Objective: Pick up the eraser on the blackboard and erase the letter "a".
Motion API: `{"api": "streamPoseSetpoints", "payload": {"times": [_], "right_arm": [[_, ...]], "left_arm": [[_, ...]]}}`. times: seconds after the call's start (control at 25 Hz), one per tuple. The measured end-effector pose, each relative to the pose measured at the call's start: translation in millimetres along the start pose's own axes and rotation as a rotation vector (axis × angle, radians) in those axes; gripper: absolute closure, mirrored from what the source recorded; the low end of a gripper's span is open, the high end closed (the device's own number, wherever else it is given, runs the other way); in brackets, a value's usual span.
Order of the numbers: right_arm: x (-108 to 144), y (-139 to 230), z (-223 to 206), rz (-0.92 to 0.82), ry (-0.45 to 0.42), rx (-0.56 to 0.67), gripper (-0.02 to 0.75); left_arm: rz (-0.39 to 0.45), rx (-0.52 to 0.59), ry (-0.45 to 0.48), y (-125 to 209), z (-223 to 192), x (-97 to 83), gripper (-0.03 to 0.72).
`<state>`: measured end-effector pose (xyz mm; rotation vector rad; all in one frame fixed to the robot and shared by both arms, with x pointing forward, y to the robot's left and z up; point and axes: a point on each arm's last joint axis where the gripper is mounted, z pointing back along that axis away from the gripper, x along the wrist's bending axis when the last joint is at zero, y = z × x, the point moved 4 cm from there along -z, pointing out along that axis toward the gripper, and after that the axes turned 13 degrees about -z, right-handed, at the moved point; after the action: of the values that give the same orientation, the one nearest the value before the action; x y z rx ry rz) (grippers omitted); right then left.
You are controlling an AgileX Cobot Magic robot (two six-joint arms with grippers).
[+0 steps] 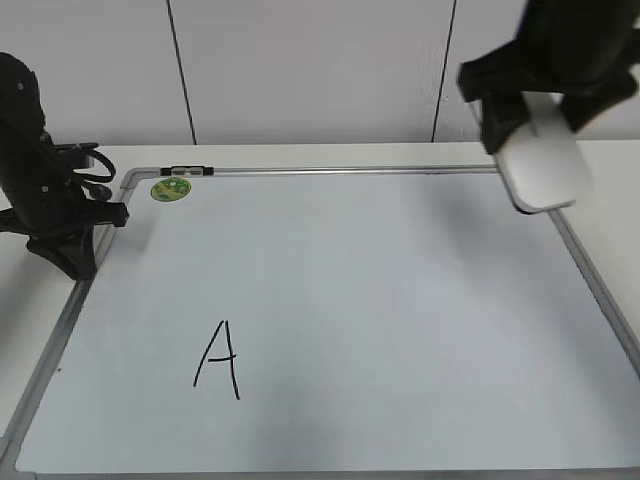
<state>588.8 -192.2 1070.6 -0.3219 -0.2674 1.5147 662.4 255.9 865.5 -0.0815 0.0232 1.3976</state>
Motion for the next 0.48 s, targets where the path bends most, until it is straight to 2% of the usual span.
{"api": "streamPoseSetpoints", "payload": {"times": [0.12, 0.24, 0.48], "right_arm": [[-42.4, 16.3, -5.3, -0.090, 0.042, 0.023, 0.213], [-66.2, 30.2, -12.7, -0.143, 0.061, 0.052, 0.213], [-79.2, 33.5, -32.3, -0.168, 0.059, 0.103, 0.213]], "left_arm": [[0.000, 0.000, 0.000, 0.0, 0.0, 0.0, 0.634], [0.000, 0.000, 0.000, 0.0, 0.0, 0.0, 0.634], [0.000, 0.000, 0.001, 0.0, 0.0, -0.1, 0.634]]}}
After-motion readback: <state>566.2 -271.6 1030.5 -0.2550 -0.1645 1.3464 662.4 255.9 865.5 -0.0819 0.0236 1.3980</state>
